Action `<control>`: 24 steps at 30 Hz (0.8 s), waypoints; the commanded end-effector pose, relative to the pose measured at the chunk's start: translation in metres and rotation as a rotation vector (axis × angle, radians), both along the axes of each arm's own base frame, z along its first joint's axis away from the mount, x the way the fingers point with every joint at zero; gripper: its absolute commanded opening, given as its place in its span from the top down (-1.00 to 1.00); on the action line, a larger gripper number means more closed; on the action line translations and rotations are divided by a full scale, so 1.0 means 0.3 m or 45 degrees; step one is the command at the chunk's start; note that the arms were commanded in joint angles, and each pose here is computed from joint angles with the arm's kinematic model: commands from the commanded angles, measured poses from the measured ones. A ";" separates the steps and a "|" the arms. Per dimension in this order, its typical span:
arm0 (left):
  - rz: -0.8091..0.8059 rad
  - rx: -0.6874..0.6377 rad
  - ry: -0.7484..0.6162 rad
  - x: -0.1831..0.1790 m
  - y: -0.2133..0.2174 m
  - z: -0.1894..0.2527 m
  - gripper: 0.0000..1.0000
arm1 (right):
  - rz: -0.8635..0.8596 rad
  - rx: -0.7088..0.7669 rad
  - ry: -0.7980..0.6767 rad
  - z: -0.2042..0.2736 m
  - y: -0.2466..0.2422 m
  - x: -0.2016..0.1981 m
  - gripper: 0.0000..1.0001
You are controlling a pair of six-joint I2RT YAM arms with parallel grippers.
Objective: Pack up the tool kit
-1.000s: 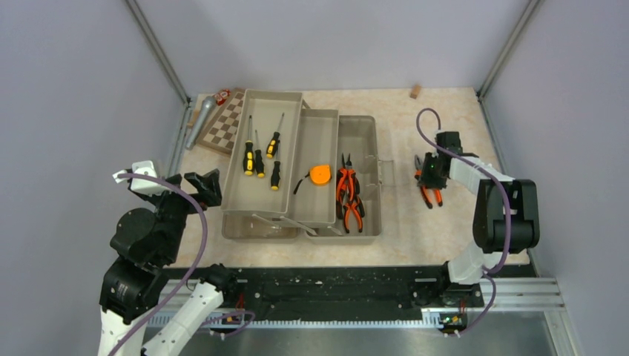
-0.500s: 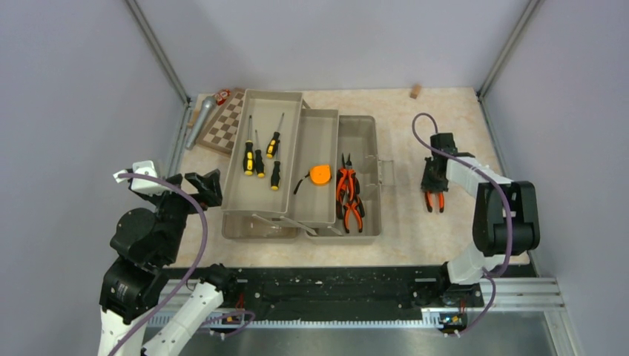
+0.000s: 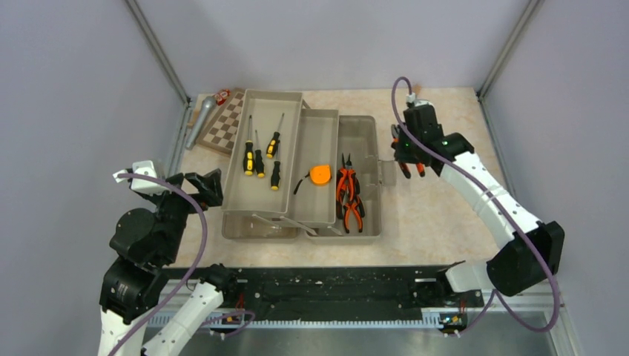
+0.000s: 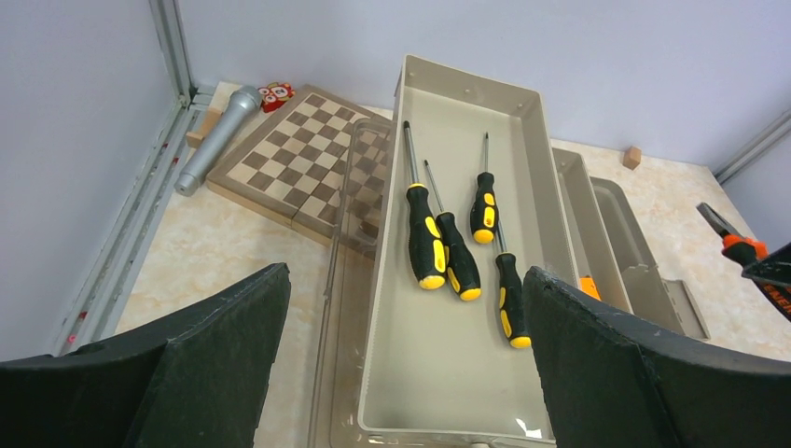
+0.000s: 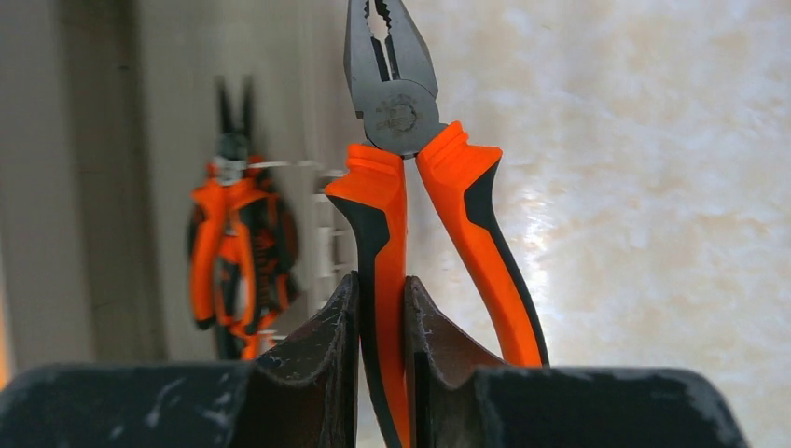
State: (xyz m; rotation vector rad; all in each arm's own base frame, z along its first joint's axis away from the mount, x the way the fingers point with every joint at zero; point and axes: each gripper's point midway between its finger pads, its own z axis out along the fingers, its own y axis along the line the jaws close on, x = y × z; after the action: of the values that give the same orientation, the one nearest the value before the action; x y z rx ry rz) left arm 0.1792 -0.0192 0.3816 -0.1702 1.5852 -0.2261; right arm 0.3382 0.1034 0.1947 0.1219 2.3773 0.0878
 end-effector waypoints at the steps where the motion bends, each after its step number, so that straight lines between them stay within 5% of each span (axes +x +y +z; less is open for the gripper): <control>1: -0.019 -0.034 -0.046 0.015 -0.017 0.036 -0.97 | 0.035 0.113 -0.135 0.147 0.163 0.013 1.00; 24: -0.063 -0.121 -0.040 0.013 -0.047 0.024 -0.98 | -0.116 0.476 0.061 -0.181 0.640 0.083 1.00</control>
State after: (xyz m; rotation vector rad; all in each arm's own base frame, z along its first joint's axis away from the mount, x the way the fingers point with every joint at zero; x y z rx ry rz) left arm 0.1792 -0.0269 0.3830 -0.1726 1.5819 -0.2822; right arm 0.3419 0.2630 0.1279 0.3328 2.4849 0.3315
